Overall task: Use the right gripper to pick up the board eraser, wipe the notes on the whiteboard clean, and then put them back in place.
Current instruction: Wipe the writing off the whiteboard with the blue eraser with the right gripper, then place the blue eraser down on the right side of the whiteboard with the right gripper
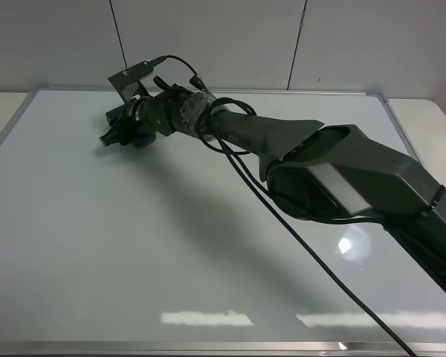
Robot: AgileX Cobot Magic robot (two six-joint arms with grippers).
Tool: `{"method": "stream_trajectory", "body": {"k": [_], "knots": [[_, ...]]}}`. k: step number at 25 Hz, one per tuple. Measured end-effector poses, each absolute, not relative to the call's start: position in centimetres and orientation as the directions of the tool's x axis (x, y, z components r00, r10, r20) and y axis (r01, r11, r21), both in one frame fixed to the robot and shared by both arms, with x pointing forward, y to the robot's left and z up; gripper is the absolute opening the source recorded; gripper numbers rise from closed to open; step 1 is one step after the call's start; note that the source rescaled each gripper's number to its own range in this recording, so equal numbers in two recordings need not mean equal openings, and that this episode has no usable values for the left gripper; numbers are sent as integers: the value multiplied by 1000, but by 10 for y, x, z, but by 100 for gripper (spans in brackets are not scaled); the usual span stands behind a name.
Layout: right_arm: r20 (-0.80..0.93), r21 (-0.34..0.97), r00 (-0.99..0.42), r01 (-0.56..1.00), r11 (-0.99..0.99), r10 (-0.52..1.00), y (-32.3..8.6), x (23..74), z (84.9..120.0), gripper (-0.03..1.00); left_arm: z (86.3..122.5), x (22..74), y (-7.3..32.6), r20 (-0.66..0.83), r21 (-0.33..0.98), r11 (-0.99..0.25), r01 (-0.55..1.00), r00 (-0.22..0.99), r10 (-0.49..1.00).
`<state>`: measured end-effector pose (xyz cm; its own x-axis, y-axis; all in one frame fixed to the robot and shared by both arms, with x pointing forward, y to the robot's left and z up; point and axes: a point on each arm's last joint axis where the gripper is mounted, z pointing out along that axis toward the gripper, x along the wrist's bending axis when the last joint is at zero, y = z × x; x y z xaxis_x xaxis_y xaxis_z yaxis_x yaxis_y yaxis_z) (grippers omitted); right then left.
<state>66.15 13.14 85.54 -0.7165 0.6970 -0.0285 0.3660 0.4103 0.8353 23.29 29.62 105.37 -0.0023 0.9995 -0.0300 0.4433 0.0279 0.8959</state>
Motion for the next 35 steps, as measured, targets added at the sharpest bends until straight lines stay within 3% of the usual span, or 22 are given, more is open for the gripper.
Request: {"method": "stream_trajectory", "body": {"k": [9, 22, 27, 35], "knots": [[-34, 818, -741, 365, 445, 671, 142, 649, 853, 0, 1054, 233, 296, -30, 896, 28, 443, -2, 1000], [-109, 820, -658, 364, 441, 745, 86, 703, 858, 0, 1054, 233, 296, -30, 896, 28, 443, -2, 1000], [-115, 809, -655, 374, 453, 747, 84, 703, 863, 0, 1054, 233, 296, -30, 896, 28, 443, -2, 1000], [-142, 631, -669, 507, 587, 729, 76, 681, 906, 0, 1054, 233, 296, -30, 896, 28, 443, -2, 1000]]}}
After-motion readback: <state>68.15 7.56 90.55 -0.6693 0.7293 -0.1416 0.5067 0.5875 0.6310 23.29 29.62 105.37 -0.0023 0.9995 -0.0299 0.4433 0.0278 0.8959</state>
